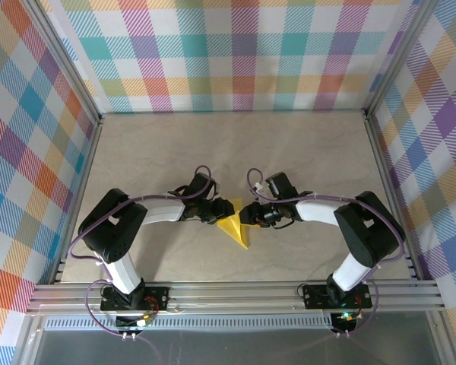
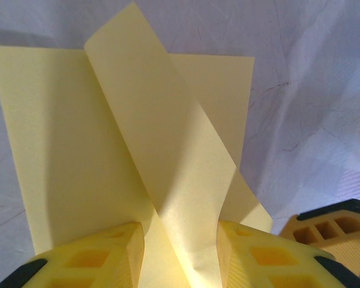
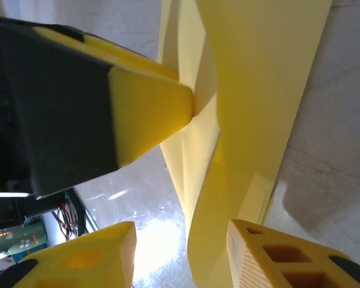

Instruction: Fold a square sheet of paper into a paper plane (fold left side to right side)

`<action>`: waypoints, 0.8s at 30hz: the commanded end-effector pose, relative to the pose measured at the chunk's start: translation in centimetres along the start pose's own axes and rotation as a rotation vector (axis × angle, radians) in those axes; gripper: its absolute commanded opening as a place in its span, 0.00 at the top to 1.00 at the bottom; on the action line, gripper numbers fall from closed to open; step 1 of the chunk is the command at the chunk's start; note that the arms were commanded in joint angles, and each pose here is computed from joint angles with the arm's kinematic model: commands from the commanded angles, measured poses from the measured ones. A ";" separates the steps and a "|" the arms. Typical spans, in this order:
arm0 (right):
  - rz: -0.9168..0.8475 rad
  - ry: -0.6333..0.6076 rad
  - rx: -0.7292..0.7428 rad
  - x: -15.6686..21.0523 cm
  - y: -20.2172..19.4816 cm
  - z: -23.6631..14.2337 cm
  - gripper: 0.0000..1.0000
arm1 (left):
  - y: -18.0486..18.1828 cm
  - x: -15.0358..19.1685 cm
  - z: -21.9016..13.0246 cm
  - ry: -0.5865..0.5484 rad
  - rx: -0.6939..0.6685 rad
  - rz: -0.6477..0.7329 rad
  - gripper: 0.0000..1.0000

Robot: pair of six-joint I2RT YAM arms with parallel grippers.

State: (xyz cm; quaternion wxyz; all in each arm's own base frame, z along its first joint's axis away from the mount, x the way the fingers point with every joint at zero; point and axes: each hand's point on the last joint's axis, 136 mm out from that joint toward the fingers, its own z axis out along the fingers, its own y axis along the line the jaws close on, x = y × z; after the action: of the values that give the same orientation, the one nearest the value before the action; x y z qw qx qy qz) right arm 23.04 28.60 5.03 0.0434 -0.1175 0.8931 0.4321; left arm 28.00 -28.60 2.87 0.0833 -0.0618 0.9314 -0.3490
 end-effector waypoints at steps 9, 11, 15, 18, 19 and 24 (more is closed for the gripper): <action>-0.013 0.029 0.001 -0.9 0.0 1.5 0.74 | 1.5 0.9 0.6 0.025 -0.072 0.002 0.61; -0.014 0.028 0.026 -0.8 -0.4 1.5 0.78 | 1.5 0.9 0.6 0.026 -0.073 0.002 0.61; -0.012 0.027 0.063 -0.7 -1.1 1.4 0.87 | 1.7 1.0 0.6 0.030 -0.078 0.003 0.61; -0.011 0.032 0.084 -0.6 -1.5 1.4 0.94 | 1.8 1.1 0.7 0.032 -0.080 0.002 0.61; -0.010 0.035 0.096 -0.5 -1.6 1.4 0.96 | 1.8 1.1 0.7 0.032 -0.080 0.004 0.61; -0.012 0.034 0.142 -0.6 -2.3 1.2 0.98 | 1.8 1.1 0.7 0.033 -0.081 0.002 0.61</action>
State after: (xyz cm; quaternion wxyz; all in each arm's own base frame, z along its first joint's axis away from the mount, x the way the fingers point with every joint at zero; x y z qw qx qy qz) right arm 23.96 28.49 3.00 0.0382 -0.1174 0.9147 0.3848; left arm 28.08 -28.68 2.88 0.0873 -0.0592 0.9322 -0.3462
